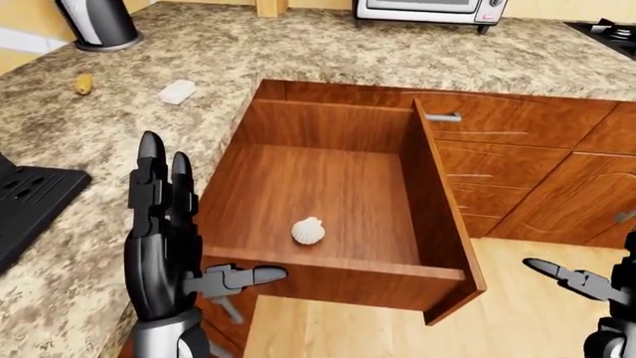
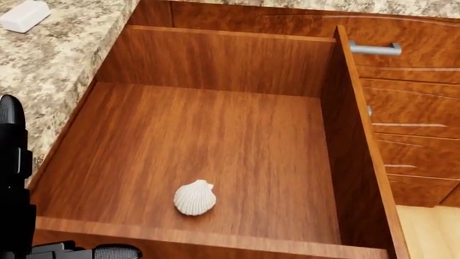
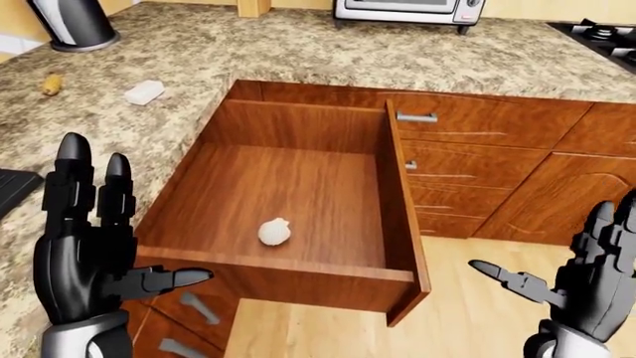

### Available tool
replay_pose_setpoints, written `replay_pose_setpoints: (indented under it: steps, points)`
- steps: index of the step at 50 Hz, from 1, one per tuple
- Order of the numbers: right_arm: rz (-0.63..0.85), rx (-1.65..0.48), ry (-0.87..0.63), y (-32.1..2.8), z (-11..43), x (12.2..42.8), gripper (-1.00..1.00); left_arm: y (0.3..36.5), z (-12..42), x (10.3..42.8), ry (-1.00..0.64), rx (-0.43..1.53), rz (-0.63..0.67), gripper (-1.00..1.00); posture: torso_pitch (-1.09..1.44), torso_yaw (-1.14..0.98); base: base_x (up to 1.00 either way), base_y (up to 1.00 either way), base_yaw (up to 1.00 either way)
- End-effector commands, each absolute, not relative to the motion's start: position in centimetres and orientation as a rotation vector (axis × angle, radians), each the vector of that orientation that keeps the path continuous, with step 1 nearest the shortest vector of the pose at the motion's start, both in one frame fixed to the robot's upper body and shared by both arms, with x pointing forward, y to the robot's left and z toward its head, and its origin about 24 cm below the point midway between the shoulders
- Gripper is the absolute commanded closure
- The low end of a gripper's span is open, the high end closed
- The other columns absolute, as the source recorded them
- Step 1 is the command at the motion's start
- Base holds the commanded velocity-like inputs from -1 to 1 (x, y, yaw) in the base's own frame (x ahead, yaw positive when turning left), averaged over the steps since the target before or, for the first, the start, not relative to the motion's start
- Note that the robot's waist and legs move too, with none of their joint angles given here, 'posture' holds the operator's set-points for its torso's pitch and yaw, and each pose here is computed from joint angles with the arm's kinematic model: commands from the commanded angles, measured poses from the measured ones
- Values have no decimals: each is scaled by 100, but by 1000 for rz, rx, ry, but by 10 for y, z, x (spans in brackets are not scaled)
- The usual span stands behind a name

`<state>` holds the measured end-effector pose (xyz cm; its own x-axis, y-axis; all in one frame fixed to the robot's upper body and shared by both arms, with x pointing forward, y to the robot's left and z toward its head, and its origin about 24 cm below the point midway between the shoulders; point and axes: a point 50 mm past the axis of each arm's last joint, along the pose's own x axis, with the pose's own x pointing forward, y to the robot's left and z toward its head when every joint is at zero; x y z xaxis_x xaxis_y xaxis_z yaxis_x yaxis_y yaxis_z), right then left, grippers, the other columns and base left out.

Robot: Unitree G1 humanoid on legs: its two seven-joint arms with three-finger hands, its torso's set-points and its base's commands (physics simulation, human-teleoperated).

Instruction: Close the right drawer.

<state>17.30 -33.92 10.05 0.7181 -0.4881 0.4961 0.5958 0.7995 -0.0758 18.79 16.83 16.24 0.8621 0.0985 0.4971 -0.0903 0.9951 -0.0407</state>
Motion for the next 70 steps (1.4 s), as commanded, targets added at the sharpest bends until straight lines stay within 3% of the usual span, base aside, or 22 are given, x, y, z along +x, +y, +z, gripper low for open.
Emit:
replay_pose_setpoints:
  steps: [1,13,25,70]
  points:
    - [-605,-274,-552,-341,107,173,-100,167,174,183,-597,-14,93,-100,0,0,0,0,0]
    - [-613,-259,-425,-347,44,184,-100,167,174,182,-598,-14,94,-100,0,0,0,0,0]
    - [-535,-255,-350,-325,14,203,-100,167,175,182,-598,-14,94,-100,0,0,0,0,0]
    - [-325,-273,-350,-290,19,234,-100,168,174,183,-597,-15,93,-100,0,0,0,0,0]
